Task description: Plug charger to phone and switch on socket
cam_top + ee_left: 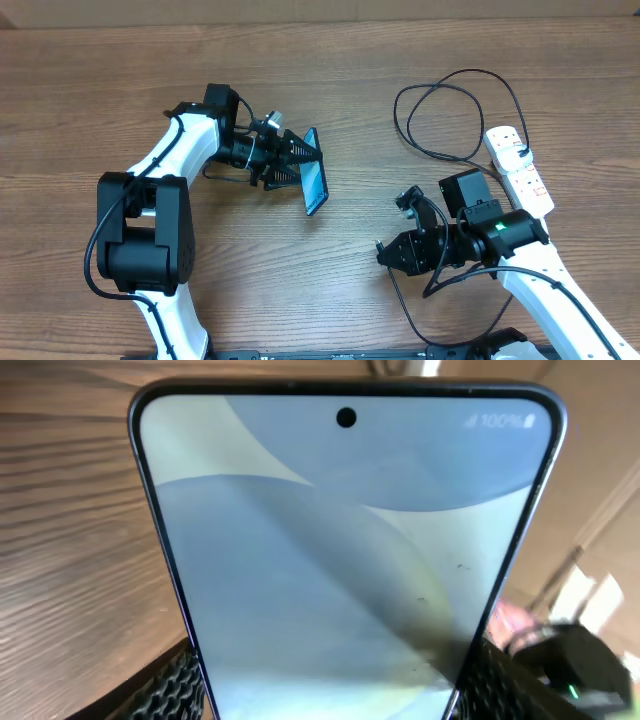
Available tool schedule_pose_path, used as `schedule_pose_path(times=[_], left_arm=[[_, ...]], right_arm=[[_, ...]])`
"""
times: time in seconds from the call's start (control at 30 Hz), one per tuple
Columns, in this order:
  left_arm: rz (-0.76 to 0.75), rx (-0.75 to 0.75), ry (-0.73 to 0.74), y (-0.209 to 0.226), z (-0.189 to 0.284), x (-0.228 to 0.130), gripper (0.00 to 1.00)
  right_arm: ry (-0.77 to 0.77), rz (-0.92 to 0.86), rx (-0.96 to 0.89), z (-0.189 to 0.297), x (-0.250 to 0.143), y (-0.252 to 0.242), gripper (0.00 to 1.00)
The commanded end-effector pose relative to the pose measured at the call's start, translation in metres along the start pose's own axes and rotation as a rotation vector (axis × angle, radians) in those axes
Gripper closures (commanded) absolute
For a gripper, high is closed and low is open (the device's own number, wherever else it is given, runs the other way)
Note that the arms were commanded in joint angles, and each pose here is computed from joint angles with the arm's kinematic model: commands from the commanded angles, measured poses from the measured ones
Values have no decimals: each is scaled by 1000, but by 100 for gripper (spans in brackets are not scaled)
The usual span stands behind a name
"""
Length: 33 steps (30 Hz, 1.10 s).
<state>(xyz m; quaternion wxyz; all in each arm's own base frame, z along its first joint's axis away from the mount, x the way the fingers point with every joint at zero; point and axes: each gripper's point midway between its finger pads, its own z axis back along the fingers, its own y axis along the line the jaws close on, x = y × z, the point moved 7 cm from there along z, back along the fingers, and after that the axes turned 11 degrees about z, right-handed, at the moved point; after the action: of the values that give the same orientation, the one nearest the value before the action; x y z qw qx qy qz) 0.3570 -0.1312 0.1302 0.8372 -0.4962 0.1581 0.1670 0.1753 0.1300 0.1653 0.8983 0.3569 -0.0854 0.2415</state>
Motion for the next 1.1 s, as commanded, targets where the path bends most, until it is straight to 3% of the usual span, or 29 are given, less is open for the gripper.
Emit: schedule_pose_path(times=[0.0, 0.13, 0.37, 0.73, 0.77, 0.8, 0.83, 0.87, 0.97, 1.07], left_arm=[[43, 33, -17, -3, -3, 4, 61], [37, 30, -19, -4, -3, 4, 60], [38, 25, -15, -4, -3, 4, 60], [40, 26, -14, -4, -3, 4, 60], [40, 26, -14, -4, -3, 4, 60], [40, 26, -14, -4, -3, 4, 60], [40, 26, -14, -4, -3, 4, 60], [40, 26, -14, -4, -3, 4, 60], [41, 26, -14, -4, -3, 4, 60], [41, 26, -14, -4, -3, 4, 60]], right_arm=[[-7, 15, -92, -2, 2, -3, 96], [-35, 1, -186, -4, 9, -9, 96], [-95, -185, -521, 2, 16, -45, 96], [89, -307, -511, -37, 4, -74, 83], [98, -312, -497, -41, 4, -75, 77], [107, -317, -495, -44, 4, -78, 59], [97, -312, -494, -45, 7, -78, 33], [84, -306, -495, -43, 11, -77, 24], [53, -291, -524, -29, 27, -71, 6], [17, -268, -549, -6, 51, -55, 0]])
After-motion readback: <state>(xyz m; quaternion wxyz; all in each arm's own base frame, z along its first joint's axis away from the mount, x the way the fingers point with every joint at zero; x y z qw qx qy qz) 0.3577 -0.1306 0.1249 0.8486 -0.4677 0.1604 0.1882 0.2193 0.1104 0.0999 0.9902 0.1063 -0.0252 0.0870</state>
